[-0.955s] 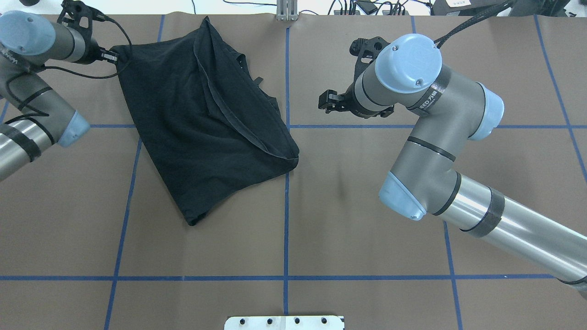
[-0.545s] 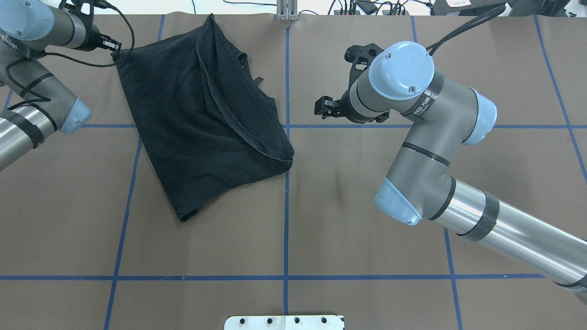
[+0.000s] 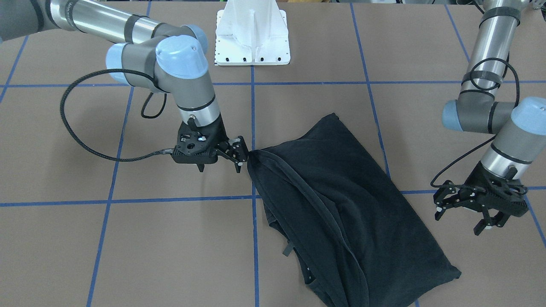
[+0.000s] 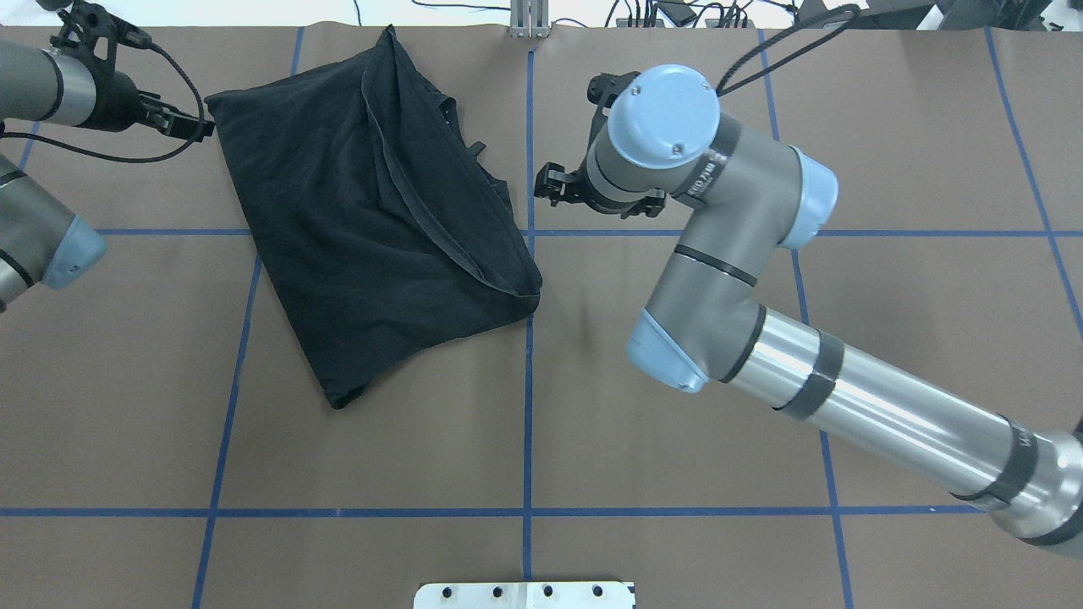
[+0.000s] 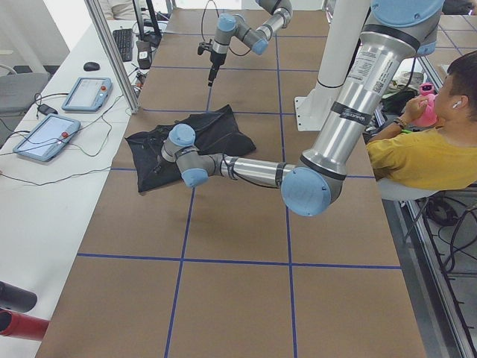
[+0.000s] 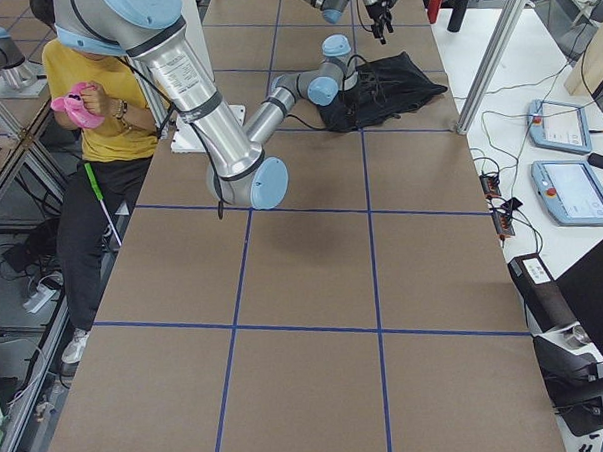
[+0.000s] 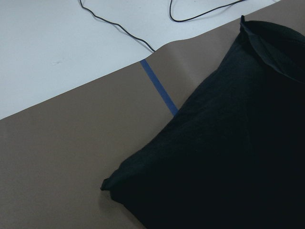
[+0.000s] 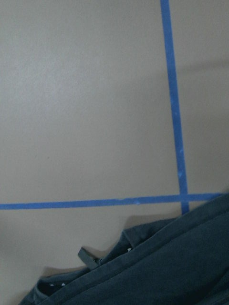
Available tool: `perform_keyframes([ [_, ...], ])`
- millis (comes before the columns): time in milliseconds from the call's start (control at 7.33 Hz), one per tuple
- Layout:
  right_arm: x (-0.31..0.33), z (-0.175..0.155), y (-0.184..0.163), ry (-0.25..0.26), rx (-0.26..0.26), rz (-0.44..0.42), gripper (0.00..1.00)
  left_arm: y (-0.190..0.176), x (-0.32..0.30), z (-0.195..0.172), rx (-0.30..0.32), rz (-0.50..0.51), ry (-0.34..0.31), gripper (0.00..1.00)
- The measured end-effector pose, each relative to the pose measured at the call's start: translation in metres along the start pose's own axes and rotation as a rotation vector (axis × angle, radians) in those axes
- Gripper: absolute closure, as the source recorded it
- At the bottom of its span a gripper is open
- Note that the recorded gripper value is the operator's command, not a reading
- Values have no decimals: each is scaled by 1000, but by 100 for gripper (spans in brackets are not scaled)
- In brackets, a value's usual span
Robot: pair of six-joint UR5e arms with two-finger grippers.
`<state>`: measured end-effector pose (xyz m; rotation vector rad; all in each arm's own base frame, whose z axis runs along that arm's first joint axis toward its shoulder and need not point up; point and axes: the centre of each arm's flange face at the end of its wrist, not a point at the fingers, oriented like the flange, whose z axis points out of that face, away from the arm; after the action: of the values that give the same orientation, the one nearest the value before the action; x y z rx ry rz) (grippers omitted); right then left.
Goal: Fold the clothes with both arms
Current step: 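Move the right gripper over the folded shirt toward its middle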
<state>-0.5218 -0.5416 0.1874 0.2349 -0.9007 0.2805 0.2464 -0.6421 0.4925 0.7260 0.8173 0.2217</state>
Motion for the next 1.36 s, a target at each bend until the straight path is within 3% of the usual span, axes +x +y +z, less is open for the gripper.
perform_keyframes([
  [273, -34, 42, -16, -50, 26, 32, 2, 9, 6, -18, 14, -47, 18, 0],
  [682, -78, 100, -26, -82, 75, 68, 13, 18, 9, -31, 22, -90, 28, 0],
  [1091, -85, 126, -16, -84, 105, 76, 20, 20, 9, -31, 20, -94, 28, 0],
  [1364, -82, 135, -9, -70, 111, 73, 34, 21, 8, -30, 16, -95, 27, 0],
])
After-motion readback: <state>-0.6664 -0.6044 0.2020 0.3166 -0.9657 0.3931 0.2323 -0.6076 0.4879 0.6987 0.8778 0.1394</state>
